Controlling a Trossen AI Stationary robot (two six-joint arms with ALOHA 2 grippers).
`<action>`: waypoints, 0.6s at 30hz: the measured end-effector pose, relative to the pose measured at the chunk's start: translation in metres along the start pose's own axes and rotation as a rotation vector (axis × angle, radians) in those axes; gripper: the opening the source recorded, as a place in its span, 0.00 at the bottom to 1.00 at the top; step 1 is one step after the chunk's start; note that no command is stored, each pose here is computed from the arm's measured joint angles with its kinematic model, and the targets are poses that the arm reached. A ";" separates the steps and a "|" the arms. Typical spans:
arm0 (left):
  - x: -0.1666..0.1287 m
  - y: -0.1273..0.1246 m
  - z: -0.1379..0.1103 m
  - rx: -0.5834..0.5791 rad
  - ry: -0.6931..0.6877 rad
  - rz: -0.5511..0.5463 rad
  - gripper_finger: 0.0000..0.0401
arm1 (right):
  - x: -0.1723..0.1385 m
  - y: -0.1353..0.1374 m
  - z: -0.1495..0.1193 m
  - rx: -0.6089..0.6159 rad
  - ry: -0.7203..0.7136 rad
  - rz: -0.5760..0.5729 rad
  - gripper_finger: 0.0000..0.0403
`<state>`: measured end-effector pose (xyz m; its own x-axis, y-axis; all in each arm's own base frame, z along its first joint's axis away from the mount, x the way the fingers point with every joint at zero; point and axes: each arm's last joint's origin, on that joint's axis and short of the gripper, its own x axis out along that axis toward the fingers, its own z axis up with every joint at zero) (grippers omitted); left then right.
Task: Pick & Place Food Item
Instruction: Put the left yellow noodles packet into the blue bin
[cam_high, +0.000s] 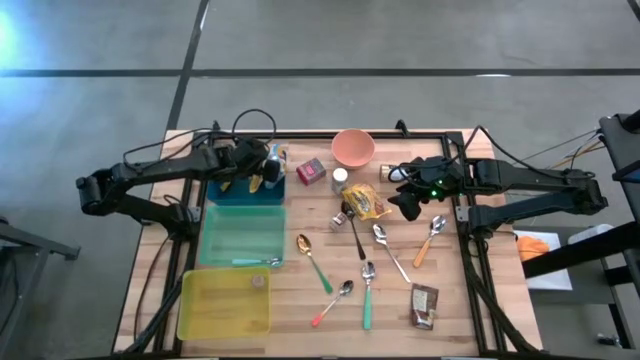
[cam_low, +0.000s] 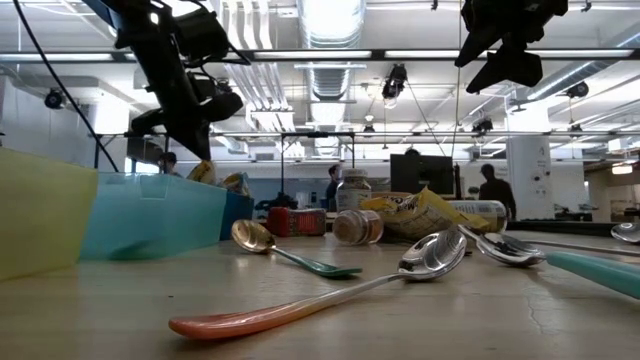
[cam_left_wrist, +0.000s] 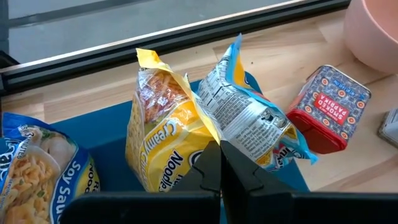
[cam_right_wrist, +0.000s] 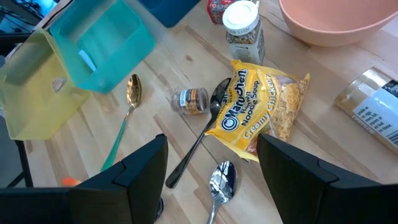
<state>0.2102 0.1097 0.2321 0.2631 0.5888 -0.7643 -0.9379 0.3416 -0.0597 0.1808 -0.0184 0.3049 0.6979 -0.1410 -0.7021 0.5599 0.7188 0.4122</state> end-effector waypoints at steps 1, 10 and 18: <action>0.000 0.000 0.000 0.001 0.000 -0.001 0.00 | 0.000 0.000 0.000 0.000 0.000 0.000 0.60; -0.002 -0.003 -0.002 0.006 0.001 -0.011 0.00 | 0.000 0.000 0.000 0.000 -0.001 0.000 0.60; 0.006 -0.017 -0.014 0.025 0.043 -0.011 0.00 | 0.000 0.000 0.000 0.001 -0.001 0.000 0.60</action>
<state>0.2244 0.0970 0.2191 0.2632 0.5531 -0.7904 -0.9289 0.3665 -0.0528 0.1809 -0.0185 0.3050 0.6986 -0.1420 -0.7013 0.5602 0.7183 0.4125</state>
